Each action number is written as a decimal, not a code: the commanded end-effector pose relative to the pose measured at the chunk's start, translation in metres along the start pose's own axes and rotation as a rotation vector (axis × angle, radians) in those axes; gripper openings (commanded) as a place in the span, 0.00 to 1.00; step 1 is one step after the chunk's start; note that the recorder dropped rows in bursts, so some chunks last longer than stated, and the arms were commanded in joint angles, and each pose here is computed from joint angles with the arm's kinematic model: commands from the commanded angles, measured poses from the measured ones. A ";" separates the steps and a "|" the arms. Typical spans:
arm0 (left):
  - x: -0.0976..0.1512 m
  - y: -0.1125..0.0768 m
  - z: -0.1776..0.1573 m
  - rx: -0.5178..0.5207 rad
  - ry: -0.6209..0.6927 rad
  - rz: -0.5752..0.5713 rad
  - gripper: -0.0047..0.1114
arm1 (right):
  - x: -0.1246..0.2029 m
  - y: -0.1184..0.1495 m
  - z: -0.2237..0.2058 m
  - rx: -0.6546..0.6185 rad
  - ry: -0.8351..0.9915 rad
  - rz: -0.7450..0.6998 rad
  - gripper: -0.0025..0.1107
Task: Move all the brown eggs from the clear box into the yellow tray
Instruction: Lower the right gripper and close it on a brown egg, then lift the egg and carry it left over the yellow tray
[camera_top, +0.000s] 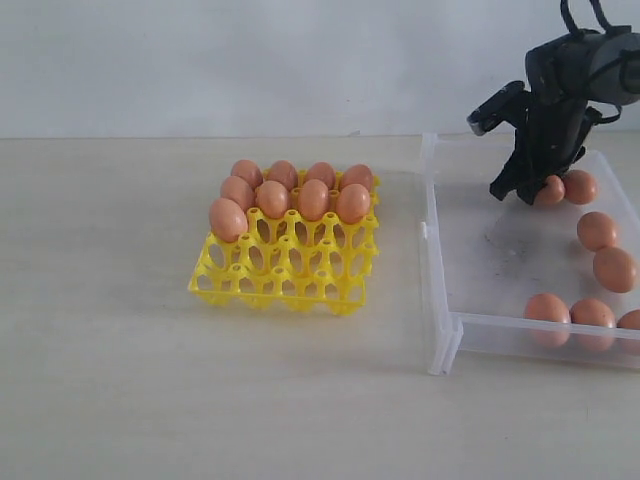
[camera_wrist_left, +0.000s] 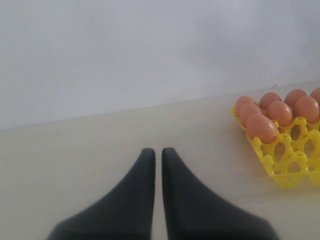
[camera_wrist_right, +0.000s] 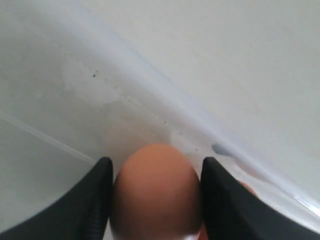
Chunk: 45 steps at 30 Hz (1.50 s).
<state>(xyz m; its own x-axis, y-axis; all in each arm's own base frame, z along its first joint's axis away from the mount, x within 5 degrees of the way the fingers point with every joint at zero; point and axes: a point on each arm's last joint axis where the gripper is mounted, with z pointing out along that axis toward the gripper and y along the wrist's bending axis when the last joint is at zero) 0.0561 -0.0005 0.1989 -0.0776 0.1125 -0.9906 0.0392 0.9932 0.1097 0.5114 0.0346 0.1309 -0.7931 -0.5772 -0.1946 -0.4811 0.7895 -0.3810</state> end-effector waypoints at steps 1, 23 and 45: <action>0.001 0.000 0.000 0.006 0.000 -0.007 0.07 | -0.005 0.004 0.002 -0.056 -0.064 0.123 0.02; 0.001 0.000 0.000 0.006 0.000 -0.007 0.07 | 0.031 0.043 0.020 0.050 -0.795 0.681 0.02; 0.001 0.000 0.000 0.006 0.000 -0.007 0.07 | 0.026 0.130 -0.051 -0.627 -1.414 0.371 0.02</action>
<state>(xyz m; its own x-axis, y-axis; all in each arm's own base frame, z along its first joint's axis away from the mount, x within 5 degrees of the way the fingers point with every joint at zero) 0.0561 -0.0005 0.1989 -0.0776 0.1125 -0.9906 0.0392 0.9932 0.1097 0.4179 0.1117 0.1050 -0.1186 0.2164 -0.9691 -0.6197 0.7464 0.2425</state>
